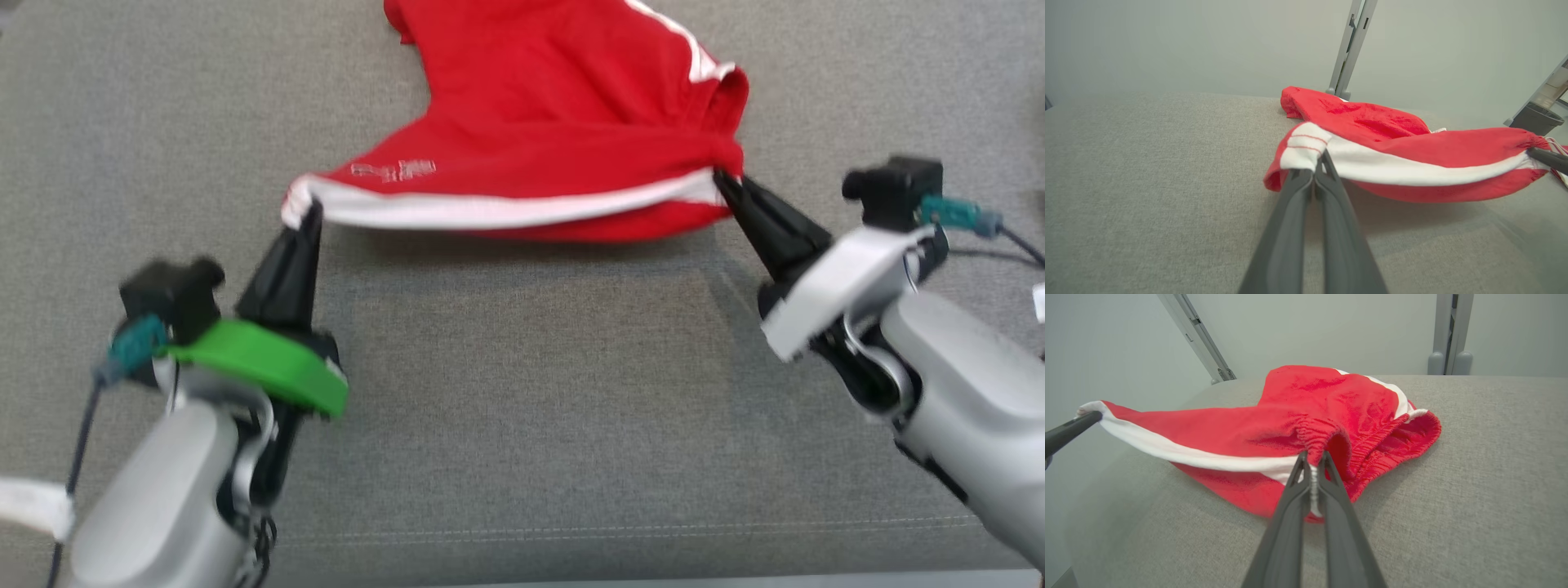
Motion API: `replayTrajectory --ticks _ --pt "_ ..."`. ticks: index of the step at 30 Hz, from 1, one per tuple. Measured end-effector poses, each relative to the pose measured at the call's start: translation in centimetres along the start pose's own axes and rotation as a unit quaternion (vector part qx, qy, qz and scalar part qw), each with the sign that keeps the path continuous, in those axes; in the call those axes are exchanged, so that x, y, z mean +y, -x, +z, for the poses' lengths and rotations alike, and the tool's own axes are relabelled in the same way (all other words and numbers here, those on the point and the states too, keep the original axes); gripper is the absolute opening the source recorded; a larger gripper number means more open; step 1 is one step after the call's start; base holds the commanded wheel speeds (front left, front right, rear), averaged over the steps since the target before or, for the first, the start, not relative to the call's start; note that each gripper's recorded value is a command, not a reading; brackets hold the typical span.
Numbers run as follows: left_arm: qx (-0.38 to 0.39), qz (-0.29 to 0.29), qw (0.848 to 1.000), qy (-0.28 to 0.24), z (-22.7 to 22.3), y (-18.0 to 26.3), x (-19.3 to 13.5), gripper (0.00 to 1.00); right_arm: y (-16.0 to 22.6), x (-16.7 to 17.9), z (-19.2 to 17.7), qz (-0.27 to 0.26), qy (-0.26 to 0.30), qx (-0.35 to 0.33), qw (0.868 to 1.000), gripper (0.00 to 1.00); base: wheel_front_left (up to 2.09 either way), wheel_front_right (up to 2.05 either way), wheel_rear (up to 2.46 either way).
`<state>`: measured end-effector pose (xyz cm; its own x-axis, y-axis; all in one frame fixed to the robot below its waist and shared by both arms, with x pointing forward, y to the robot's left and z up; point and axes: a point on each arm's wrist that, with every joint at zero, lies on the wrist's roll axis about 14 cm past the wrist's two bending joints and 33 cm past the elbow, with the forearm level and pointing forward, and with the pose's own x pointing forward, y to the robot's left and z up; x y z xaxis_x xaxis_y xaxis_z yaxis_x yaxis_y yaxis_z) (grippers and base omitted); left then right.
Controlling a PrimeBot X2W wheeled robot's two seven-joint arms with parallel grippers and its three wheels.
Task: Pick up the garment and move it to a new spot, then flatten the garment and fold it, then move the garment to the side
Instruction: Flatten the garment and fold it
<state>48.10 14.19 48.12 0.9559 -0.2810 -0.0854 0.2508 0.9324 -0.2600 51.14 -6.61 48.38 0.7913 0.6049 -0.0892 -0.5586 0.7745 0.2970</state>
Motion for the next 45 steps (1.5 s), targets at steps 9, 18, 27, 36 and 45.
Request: replayTrajectory --ticks 9,18,27,36,45 --pt "0.024 0.055 0.997 0.046 -3.6 8.3 -1.1 0.00 7.7 2.4 -3.8 -0.006 -0.033 0.020 0.999 0.00 0.00 0.00 0.00" --pt "0.041 0.086 0.993 0.065 -5.3 14.1 -2.4 0.00 12.7 4.0 -5.0 -0.033 -0.051 0.011 0.998 0.00 0.00 0.00 0.00" --pt "0.043 0.121 0.989 0.080 -5.7 18.4 -2.5 0.00 14.6 7.8 -6.8 -0.006 -0.067 0.049 0.996 0.00 0.00 0.00 0.00" --pt "0.033 0.089 0.993 0.066 -4.5 17.4 -3.3 0.00 14.7 9.2 -5.4 -0.004 -0.070 0.041 0.997 0.00 0.00 0.00 0.00" --pt "0.023 0.037 0.999 0.028 -2.0 11.6 -3.2 0.00 13.9 8.1 -4.7 -0.044 -0.095 0.015 0.994 0.00 0.00 0.00 0.00"
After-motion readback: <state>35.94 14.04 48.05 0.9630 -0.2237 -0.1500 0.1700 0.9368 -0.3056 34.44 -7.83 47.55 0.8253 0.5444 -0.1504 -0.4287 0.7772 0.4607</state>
